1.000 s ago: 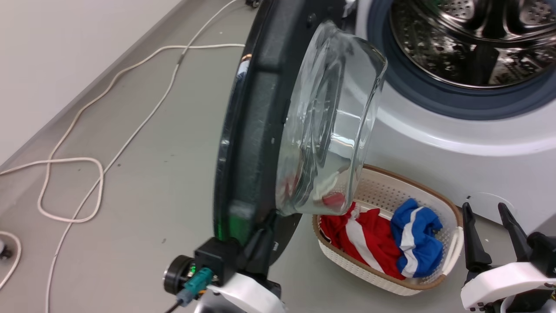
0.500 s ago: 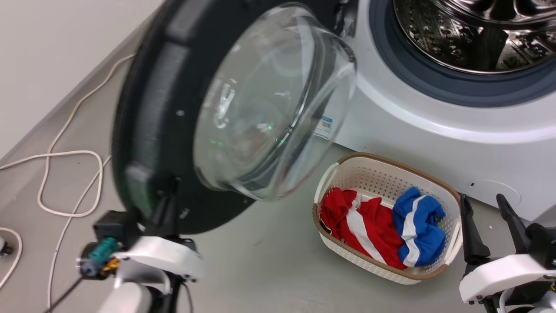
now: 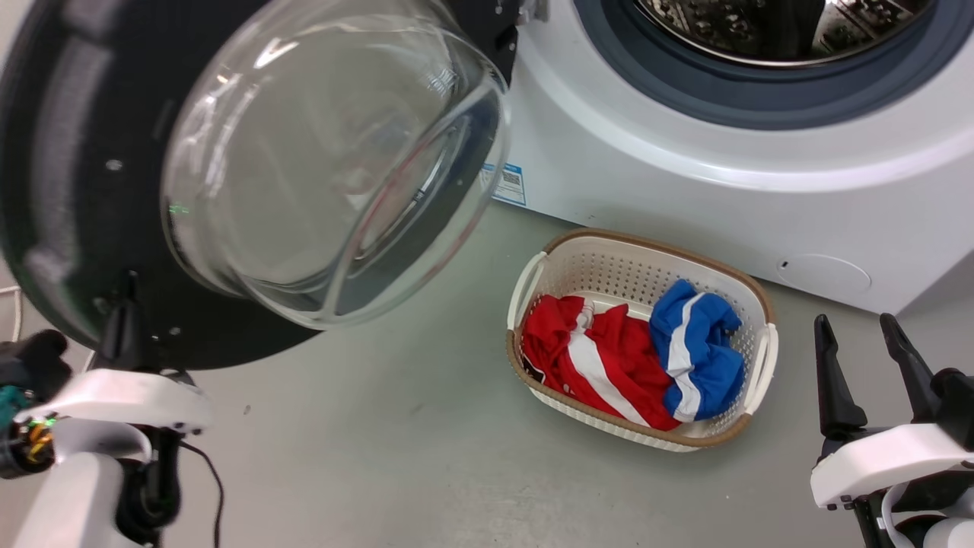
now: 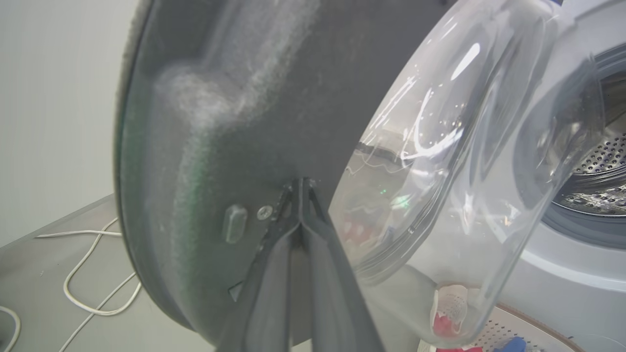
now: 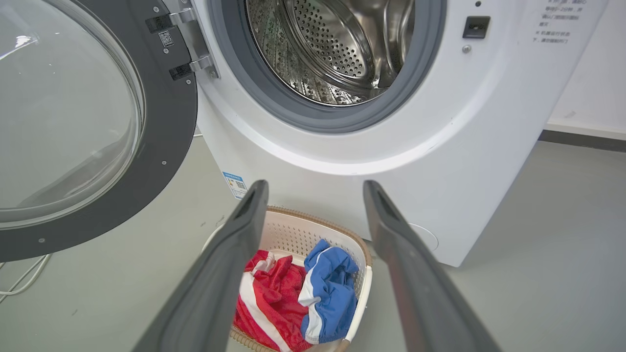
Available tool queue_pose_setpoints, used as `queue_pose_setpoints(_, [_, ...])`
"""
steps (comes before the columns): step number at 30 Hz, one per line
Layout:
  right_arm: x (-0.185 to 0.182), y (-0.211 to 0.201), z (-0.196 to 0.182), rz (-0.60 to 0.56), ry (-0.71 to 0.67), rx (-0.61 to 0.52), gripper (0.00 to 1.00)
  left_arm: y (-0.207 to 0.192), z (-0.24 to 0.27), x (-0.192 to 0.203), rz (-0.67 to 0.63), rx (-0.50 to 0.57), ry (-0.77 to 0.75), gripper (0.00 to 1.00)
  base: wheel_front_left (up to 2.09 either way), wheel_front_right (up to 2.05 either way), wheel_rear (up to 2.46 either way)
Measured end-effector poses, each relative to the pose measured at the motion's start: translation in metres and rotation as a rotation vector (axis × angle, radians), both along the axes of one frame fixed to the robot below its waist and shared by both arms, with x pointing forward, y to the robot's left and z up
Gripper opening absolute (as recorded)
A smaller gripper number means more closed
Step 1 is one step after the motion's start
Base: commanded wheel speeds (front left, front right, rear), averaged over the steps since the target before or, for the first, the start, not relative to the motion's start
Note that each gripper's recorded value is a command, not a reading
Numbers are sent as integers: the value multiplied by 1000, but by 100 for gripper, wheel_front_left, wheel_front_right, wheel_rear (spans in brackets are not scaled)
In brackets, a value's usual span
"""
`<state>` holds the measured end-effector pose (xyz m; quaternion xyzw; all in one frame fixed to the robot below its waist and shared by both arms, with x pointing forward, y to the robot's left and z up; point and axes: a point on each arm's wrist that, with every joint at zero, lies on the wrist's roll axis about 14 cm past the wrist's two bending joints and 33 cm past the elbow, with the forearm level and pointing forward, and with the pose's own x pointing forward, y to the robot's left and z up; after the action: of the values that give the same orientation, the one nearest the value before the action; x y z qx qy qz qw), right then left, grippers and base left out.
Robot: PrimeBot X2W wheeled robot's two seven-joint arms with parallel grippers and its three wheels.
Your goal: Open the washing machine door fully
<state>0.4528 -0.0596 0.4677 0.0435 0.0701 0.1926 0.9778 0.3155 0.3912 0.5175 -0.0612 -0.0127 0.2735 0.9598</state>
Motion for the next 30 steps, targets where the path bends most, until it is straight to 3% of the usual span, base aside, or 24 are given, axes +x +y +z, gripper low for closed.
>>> queue_pose_setpoints(9, [2,-15,-5,-41,9,-3,100,38,2,15,35,21,7,0,0,0,0])
queue_pose_setpoints(15, [0,-24,-6,-67,10,4,100,41,-3,20,40,14,16,0,0,0,0])
queue_pose_setpoints(22, [-7,-33,0,-91,-4,25,100,18,-10,12,8,32,24,0,0,0,0])
queue_pose_setpoints(30, [-23,-43,14,-114,-34,33,100,-51,-12,0,-124,31,-11,0,0,0,0])
